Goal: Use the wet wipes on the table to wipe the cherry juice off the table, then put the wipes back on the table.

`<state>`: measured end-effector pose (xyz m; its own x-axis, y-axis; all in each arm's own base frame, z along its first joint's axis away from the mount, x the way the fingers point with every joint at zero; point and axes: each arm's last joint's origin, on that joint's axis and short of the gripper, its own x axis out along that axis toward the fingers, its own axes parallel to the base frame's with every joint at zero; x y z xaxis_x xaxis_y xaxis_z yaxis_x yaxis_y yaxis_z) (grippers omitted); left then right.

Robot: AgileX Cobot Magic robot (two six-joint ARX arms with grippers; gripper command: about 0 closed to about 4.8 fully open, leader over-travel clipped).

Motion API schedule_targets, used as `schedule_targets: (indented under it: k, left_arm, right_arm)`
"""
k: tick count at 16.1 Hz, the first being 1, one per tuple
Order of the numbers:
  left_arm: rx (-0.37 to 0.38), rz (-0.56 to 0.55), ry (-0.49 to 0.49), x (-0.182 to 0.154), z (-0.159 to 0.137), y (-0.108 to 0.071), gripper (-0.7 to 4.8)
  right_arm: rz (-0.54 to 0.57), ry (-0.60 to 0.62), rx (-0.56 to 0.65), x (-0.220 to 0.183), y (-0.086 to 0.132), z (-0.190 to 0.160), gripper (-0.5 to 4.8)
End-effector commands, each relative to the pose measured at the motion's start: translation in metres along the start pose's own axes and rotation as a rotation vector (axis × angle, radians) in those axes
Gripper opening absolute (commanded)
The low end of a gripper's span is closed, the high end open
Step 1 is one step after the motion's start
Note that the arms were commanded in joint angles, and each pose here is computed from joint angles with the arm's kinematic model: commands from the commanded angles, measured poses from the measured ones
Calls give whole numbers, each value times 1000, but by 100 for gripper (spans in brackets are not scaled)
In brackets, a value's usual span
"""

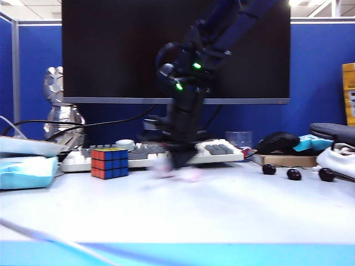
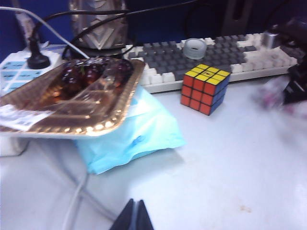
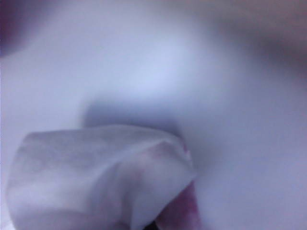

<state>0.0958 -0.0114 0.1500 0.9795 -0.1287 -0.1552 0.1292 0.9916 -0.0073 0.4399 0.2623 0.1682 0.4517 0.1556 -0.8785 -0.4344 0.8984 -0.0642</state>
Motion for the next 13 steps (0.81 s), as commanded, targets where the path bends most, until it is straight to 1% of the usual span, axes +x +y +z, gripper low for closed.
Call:
schedule_targets:
  k: [1, 2, 3, 4, 5, 6, 7, 8, 9, 10, 11, 12, 13]
  left_arm:
    - [-4, -4, 8, 0, -1, 0, -2]
    - [-4, -3, 8, 0, -1, 0, -2]
    - [-4, -3, 8, 0, -1, 0, -2]
    - [-4, -3, 8, 0, -1, 0, -2]
    - [-4, -4, 8, 0, -1, 0, -2]
    - [-4, -4, 8, 0, -1, 0, -2]
    - [-4, -3, 8, 0, -1, 0, -2]
    - [-4, -3, 8, 0, -1, 0, -2]
    - [-4, -4, 8, 0, -1, 0, -2]
    - [-4, -4, 8, 0, -1, 0, -2]
    - [-4, -3, 8, 0, -1, 0, -2]
    - [-4, -4, 8, 0, -1, 0, -2]
    - [-4, -4, 8, 0, -1, 0, -2]
  right_arm:
    - [-102, 111, 54, 15, -25, -14, -6]
    - [-44, 115, 55, 16, -24, -14, -6]
    - [120, 117, 59, 15, -19, -14, -6]
    - [317, 129, 67, 14, -11, -14, -6]
    - [398, 163, 66, 12, -5, -17, -6]
    - [400, 207, 62, 11, 0, -21, -6]
    - [365, 291, 54, 9, 0, -30, -6]
    - [280, 329, 45, 9, -7, -34, -6]
    - [190, 343, 43, 9, -14, -35, -6]
    - [124, 356, 44, 10, -22, -36, -6]
    - [18, 376, 58, 11, -41, -39, -6]
    - [-30, 389, 74, 11, -55, -40, -6]
    - [-56, 405, 90, 10, -65, -42, -6]
